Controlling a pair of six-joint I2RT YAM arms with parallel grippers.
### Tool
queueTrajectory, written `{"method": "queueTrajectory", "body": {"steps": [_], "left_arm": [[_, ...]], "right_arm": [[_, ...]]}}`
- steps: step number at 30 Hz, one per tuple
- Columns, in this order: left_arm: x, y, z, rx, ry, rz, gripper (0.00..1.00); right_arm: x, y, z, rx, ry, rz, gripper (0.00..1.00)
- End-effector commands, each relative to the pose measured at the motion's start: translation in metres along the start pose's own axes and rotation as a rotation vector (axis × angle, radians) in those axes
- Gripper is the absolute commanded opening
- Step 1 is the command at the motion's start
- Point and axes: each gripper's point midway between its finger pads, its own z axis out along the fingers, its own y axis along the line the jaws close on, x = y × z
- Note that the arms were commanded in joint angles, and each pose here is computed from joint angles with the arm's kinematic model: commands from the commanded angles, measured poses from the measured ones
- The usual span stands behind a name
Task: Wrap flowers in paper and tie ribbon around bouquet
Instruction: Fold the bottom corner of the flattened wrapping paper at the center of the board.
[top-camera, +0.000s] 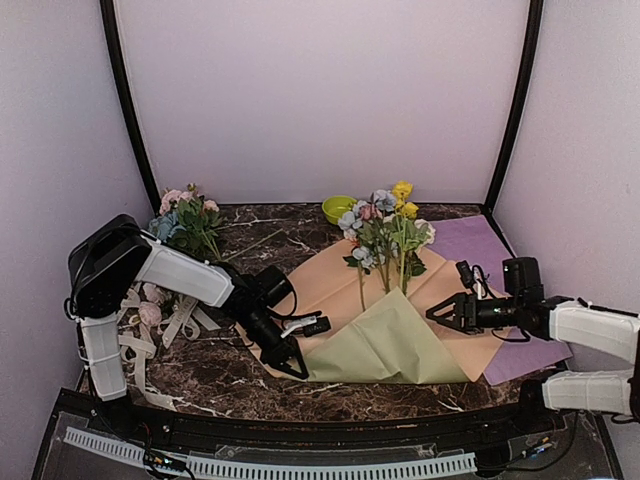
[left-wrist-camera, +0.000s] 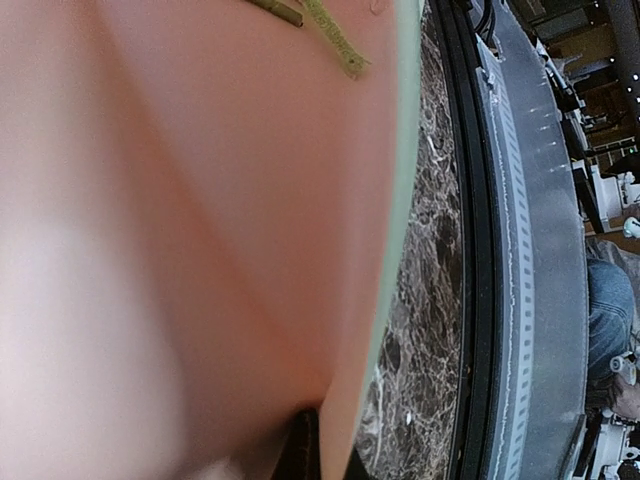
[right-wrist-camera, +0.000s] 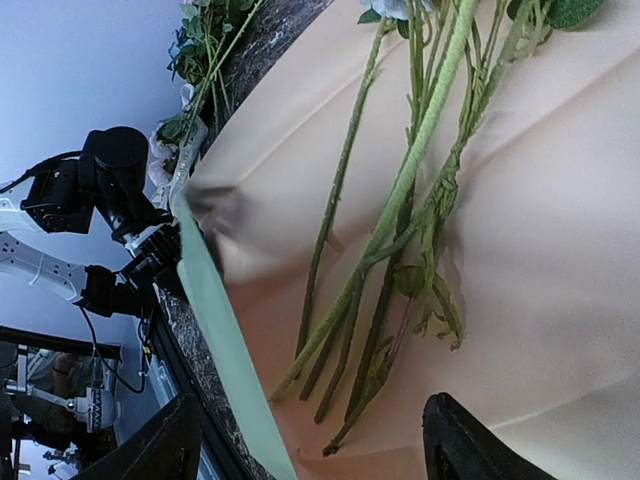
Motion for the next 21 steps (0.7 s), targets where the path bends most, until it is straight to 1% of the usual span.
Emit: {"method": "queueTrajectory", "body": {"steps": [1, 3, 5, 7, 11, 14, 16, 18, 21], "left_arm": [[-0.007, -0.005, -0.004, 0.050, -0.017, -0.002, 0.00], [-0.007, -0.005, -0.004, 0.051, -0.019, -0.003, 0.00], [-0.008, -0.005, -0.004, 0.052, -0.023, -0.007, 0.00], [-0.008, -0.004, -0.003, 0.053, -0.026, -0.016, 0.00], [-0.005, -0.003, -0.001, 0.055, -0.026, -0.034, 0.00], [-0.003, -0.002, 0.000, 0.049, -0.020, -0.038, 0.00], [-0.001, -0.001, 0.000, 0.047, -0.016, -0.036, 0.00], [-0.001, -0.001, 0.000, 0.045, -0.014, -0.036, 0.00], [0.000, 0.000, 0.001, 0.043, -0.009, -0.040, 0.00]], "right_arm": [[-0.016, 0.014, -0.008, 0.002, -0.021, -0.024, 0.76], [-0.007, 0.006, -0.007, 0.039, 0.011, 0.041, 0.75], [0.004, -0.008, -0.006, 0.124, 0.046, 0.104, 0.74], [0.016, -0.021, -0.008, 0.227, 0.087, 0.142, 0.74], [0.027, -0.031, -0.008, 0.313, 0.121, 0.196, 0.76], [0.037, -0.029, -0.005, 0.316, 0.161, 0.210, 0.75], [0.043, -0.020, -0.003, 0.291, 0.178, 0.209, 0.75], [0.040, -0.008, -0.005, 0.250, 0.162, 0.211, 0.76], [0.025, 0.006, -0.013, 0.244, 0.116, 0.179, 0.76]]}}
